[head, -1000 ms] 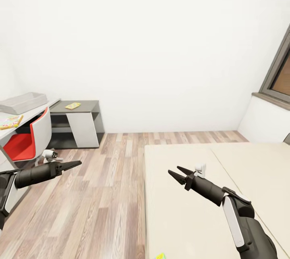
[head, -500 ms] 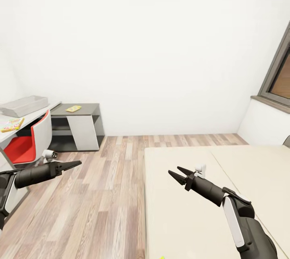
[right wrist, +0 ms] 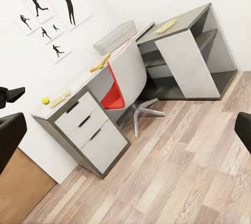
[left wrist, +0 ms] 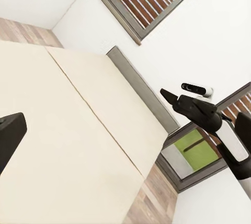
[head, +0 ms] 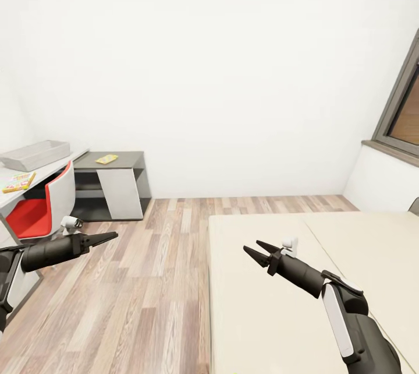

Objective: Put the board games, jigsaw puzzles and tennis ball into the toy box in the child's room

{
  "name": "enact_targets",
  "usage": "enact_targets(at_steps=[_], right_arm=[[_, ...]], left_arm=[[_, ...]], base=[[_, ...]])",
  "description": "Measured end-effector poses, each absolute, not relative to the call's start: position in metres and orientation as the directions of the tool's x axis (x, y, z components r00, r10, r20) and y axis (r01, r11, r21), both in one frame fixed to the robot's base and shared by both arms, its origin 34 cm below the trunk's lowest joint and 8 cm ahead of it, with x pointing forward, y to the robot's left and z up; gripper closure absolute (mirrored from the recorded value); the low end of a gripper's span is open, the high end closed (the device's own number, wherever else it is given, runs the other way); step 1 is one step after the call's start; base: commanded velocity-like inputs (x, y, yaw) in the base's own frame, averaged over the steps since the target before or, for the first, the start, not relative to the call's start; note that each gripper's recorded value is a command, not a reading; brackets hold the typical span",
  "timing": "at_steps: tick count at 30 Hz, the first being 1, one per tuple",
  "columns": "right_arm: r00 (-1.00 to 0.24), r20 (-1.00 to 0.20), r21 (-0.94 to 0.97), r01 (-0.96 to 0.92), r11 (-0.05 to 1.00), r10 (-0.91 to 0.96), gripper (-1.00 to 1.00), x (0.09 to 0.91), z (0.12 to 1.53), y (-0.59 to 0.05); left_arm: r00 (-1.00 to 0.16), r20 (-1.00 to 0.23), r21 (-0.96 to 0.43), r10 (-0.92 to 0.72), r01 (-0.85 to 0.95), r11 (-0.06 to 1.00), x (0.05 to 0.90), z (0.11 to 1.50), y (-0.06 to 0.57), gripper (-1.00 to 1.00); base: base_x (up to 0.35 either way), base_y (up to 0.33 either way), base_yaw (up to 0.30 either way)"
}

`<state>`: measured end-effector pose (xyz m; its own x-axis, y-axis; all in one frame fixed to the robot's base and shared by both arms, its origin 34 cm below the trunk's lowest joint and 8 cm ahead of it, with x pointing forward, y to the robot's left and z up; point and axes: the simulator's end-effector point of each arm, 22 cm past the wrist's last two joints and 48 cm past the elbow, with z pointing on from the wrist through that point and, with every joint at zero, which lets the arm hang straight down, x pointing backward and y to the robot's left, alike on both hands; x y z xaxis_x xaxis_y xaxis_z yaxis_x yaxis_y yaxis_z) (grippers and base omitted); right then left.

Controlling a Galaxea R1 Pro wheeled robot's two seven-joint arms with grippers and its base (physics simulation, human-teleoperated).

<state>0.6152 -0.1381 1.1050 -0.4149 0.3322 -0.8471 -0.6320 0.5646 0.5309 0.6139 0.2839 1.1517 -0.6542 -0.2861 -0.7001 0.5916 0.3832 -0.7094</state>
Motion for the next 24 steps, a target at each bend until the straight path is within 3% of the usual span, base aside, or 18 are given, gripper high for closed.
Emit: enact_targets(at_steps=[24], right_arm=[[-0.416,-0.845,0.533,-0.631,0.563,0.334,-1.00,0.6152,1.1041,-0.1371]], left_arm=[[-0.654,-0.700,-0.709,-0.286,0.591,0.384,0.6138,1.1519,0.2841,-1.00]], base=[[0.000,0.000,0.000]])
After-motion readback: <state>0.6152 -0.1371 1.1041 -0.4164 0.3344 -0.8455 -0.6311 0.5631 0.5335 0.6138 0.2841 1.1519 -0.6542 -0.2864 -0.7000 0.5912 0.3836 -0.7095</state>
